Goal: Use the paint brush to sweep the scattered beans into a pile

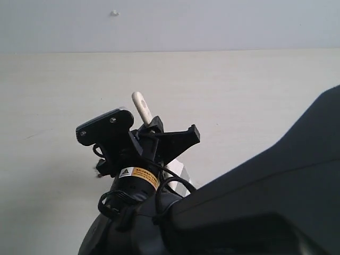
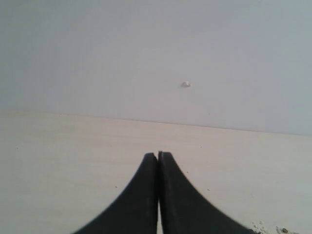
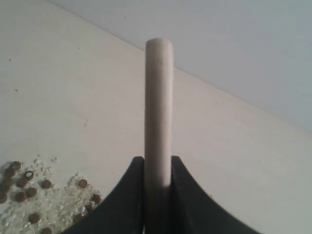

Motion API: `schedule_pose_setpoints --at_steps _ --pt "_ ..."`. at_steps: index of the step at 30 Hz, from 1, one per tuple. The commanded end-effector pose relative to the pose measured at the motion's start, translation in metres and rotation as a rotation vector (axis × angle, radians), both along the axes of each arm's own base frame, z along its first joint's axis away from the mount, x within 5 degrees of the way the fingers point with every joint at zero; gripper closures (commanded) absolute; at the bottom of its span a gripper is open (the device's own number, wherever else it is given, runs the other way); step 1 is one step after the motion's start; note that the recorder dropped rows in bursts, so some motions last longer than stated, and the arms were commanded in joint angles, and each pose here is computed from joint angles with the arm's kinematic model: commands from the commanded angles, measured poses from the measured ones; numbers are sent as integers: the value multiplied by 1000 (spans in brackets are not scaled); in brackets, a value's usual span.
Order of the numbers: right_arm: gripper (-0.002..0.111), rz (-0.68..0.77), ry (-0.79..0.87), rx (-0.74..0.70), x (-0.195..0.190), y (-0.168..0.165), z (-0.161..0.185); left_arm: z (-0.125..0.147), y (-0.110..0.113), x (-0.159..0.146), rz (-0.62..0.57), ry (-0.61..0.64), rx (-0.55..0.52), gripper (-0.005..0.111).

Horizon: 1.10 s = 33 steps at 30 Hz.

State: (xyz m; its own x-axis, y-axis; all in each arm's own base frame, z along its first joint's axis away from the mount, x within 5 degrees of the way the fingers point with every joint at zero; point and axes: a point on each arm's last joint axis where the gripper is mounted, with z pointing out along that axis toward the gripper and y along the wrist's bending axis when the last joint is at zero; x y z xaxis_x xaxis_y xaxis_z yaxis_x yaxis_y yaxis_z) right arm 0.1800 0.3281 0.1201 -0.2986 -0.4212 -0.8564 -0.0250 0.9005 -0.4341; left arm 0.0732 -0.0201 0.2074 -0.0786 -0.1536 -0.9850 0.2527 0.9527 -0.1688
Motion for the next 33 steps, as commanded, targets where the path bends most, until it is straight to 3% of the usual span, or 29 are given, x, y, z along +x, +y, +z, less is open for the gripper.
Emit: schedule_pose_setpoints --at_steps 1,20,33 --pt "108 -3 18 68 0 5 -8 1 0 -1 -6 -5 -12 107" --pt "108 -132 -66 308 54 11 23 1 0 -1 -6 -5 -12 107" --pt "108 -51 -29 132 42 19 62 1 0 -1 -6 -5 -12 107"
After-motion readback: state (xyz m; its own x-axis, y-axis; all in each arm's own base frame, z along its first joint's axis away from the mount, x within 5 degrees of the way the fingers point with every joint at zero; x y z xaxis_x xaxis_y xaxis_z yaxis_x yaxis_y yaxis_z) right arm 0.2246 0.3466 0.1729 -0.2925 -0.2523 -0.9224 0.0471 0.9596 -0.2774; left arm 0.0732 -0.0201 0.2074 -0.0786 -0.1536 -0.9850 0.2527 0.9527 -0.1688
